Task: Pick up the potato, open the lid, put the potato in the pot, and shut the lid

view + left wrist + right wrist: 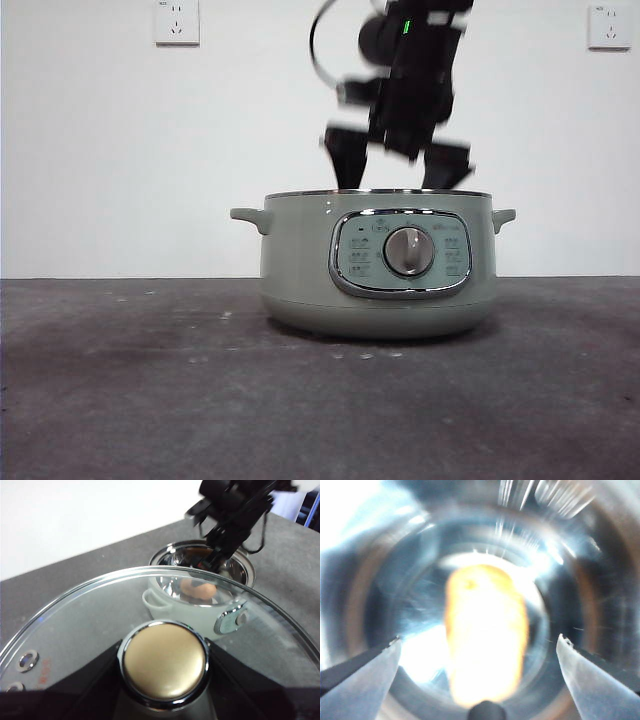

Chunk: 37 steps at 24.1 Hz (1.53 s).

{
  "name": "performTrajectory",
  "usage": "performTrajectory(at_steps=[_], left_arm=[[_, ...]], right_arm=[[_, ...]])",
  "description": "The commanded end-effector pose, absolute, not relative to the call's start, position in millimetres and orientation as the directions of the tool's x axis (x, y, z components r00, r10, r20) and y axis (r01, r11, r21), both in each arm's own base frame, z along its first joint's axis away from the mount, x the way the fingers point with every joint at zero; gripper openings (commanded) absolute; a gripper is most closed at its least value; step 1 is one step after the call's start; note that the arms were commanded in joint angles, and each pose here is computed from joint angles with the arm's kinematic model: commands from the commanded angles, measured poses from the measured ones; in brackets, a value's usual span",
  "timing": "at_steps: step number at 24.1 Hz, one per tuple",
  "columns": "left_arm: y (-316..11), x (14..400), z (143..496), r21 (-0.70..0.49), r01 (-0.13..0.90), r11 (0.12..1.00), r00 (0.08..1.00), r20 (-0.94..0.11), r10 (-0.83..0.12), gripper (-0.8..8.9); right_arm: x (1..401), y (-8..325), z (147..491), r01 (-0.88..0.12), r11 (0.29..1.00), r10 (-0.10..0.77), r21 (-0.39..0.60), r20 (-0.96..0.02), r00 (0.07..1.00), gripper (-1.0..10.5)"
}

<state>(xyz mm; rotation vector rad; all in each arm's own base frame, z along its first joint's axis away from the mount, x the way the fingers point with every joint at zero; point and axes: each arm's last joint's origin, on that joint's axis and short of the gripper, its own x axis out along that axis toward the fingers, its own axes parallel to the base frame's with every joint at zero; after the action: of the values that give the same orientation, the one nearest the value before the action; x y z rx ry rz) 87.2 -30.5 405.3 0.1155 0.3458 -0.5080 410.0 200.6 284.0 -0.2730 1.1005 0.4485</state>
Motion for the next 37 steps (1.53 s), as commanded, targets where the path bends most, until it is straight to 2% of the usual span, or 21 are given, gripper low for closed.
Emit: performTrajectory(at_steps=[1, 4, 6, 11, 15, 20, 23, 30, 37], left_arm=[[-32.4, 93.1, 414.2, 0.042, 0.503, 0.863, 0.834, -0.284, -0.472, -0.08], [-45.1, 124.0, 415.2, 0.031, 0.562, 0.827, 0.801, -0.269, -0.534, -0.08], [-59.1, 150.0, 413.3, 0.035, 0.592, 0.805, 0.783, -0.260, -0.565, -0.08], [-103.1, 214.6, 398.1, 0.045, 0.659, 0.751, 0.738, -0.232, -0.633, -0.08], [-143.9, 265.8, 390.5, 0.052, 0.702, 0.710, 0.696, -0.260, -0.670, -0.08], [-187.0, 321.4, 385.4, 0.048, 0.730, 0.682, 0.663, -0.290, -0.690, -0.08], [-206.8, 345.9, 370.9, 0.041, 0.740, 0.671, 0.647, -0.313, -0.695, -0.08], [-227.2, 366.3, 340.6, 0.033, 0.753, 0.658, 0.628, -0.335, -0.702, -0.08], [-243.3, 376.9, 316.9, 0.040, 0.748, 0.662, 0.631, -0.348, -0.693, -0.08]], right_arm=[[386.3, 191.1, 333.2, -0.477, 0.879, 0.253, 0.006, -0.853, 0.456, 5.5], [330.2, 163.6, 410.0, -0.478, 0.878, 0.305, 0.001, -0.771, 0.559, 5.3], [293.3, 145.3, 443.5, -0.482, 0.876, 0.323, -0.006, -0.736, 0.596, 5.3], [220.4, 109.4, 486.2, -0.487, 0.873, 0.338, -0.015, -0.701, 0.628, 5.3], [177.1, 88.9, 509.7, -0.503, 0.864, 0.392, -0.008, -0.616, 0.683, 5.3], [130.0, 65.8, 528.8, -0.498, 0.867, 0.426, -0.004, -0.513, 0.745, 5.3], [102.0, 52.0, 535.8, -0.494, 0.870, 0.441, 0.001, -0.453, 0.775, 5.3], [66.7, 34.5, 536.4, -0.484, 0.875, 0.453, 0.023, -0.392, 0.801, 5.3], [43.4, 23.0, 515.6, -0.464, 0.883, 0.449, 0.068, -0.408, 0.795, 5.3]])
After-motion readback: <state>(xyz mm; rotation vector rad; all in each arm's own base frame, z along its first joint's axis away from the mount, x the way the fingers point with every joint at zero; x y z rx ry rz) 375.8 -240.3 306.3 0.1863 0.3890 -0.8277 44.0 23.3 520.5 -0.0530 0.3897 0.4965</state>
